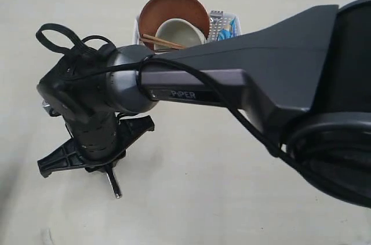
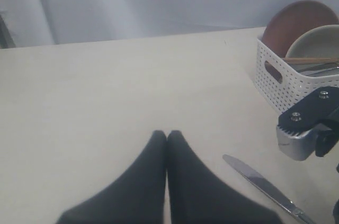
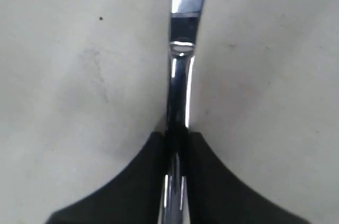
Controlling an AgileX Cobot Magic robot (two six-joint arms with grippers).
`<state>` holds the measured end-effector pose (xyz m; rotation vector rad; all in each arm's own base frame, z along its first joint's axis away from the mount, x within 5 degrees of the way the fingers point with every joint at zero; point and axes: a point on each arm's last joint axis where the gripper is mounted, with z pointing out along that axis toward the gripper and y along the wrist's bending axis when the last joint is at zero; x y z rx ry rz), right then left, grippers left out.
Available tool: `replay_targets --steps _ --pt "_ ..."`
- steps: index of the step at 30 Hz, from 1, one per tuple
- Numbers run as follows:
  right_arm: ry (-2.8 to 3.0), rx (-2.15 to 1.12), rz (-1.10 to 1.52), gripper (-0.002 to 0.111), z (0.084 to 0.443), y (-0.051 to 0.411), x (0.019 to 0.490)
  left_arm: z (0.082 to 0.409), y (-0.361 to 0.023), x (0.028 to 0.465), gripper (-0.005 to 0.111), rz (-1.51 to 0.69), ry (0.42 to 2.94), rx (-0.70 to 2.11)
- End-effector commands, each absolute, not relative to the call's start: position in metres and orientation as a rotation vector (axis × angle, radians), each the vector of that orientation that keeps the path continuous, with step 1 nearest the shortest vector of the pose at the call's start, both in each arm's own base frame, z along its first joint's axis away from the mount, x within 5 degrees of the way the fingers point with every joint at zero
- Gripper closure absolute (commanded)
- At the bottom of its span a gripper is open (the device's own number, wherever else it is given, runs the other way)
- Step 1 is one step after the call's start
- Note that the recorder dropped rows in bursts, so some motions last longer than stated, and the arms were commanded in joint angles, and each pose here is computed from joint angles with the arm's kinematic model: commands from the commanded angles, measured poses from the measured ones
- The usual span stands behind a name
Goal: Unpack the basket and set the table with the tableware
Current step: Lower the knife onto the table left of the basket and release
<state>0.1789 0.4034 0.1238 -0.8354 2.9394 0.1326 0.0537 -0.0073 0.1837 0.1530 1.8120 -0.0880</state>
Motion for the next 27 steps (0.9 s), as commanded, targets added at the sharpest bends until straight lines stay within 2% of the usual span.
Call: replay_targets --steps 1,14,27 --pt "3.022 -0.760 0.048 0.109 0.109 0.396 0.182 0.184 -0.007 0.054 0.107 -0.089 1.799 0.149" --pt "3.085 -0.156 0.139 0.109 0.135 0.392 0.190 0.184 -0.007 0.054 0.107 -0.089 1.799 0.149" --pt "3.030 -0.056 0.224 0.109 0.136 0.393 0.204 0.184 -0.007 0.054 0.107 -0.089 1.799 0.149"
